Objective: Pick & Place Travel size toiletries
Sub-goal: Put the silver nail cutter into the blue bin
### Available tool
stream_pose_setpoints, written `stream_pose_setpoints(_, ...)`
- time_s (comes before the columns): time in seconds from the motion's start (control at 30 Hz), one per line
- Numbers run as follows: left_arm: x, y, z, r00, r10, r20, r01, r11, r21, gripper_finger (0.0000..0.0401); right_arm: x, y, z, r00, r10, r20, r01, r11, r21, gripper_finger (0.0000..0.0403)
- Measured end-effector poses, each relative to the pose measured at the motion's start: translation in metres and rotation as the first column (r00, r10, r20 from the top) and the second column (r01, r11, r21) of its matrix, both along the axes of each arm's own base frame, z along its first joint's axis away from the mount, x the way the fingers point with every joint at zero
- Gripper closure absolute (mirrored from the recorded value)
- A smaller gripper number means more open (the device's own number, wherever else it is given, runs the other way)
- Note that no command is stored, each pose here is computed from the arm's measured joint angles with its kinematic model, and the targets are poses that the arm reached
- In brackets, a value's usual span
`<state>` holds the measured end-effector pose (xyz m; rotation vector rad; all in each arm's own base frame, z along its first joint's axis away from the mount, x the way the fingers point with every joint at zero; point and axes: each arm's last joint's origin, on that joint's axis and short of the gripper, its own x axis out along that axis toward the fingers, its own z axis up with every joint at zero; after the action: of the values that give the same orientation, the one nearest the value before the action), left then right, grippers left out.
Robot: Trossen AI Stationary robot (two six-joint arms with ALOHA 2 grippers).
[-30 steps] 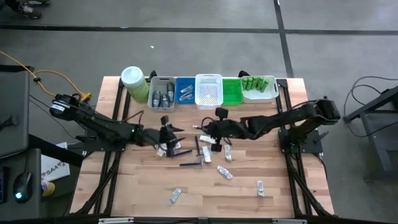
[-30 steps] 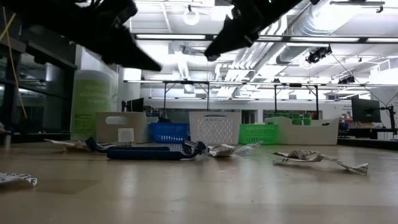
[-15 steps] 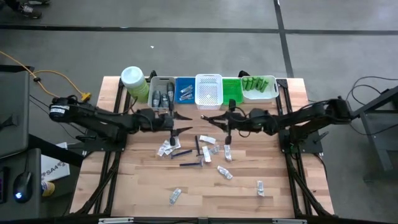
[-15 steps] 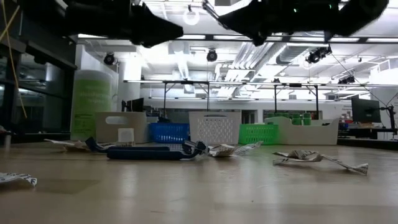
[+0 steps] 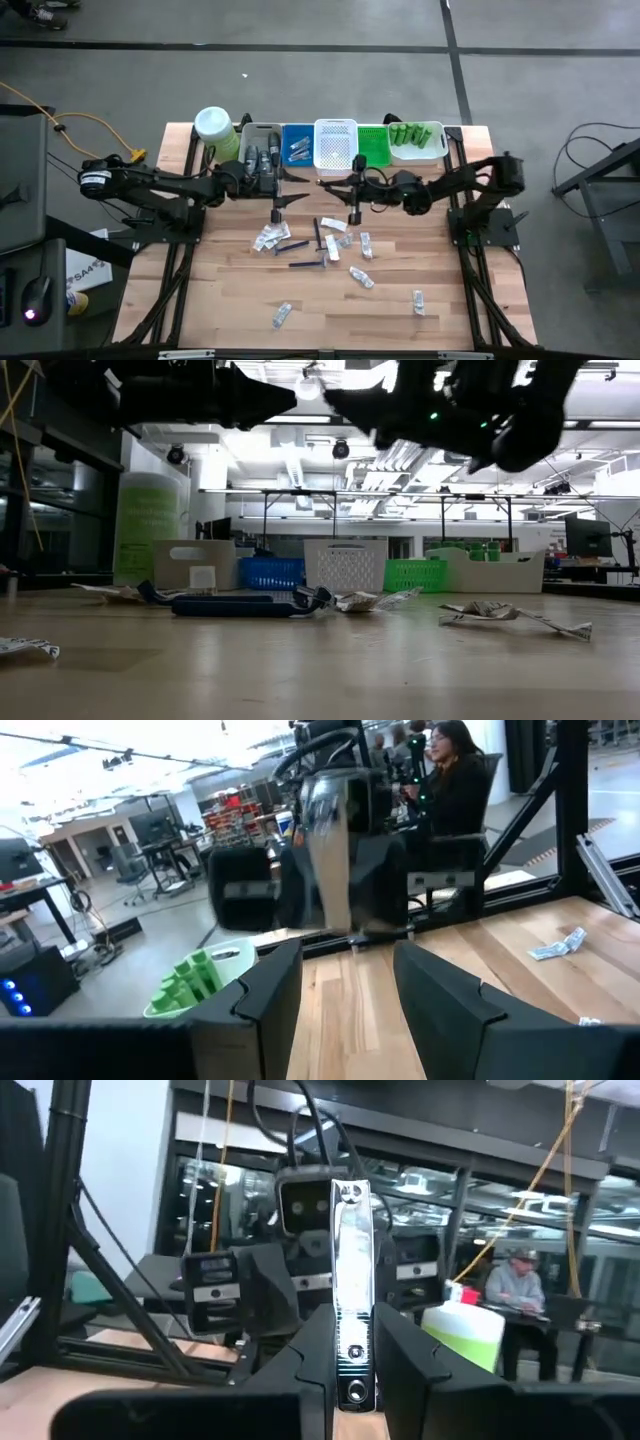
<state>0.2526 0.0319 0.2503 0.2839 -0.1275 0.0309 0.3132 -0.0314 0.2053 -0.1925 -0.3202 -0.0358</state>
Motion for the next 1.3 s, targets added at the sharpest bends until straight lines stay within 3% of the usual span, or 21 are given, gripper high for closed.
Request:
stream_pose_setpoints(0.3,0.000,-0.001,0.001,1.000,-0.006,0.013,0.006,1.000,0.002,0.0243,0.029,-0.007,-0.004,0.998,0.057,0.000,-0.056,0.998,-0.019,0.0364)
stream_pose_setpoints(1.3,-0.001,-0.001,0.008,0.996,-0.025,0.086,0.031,0.997,-0.071,0.0243,0.030,-0.006,-0.007,0.996,0.089,-0.023,-0.089,0.996,-0.025,0.0364)
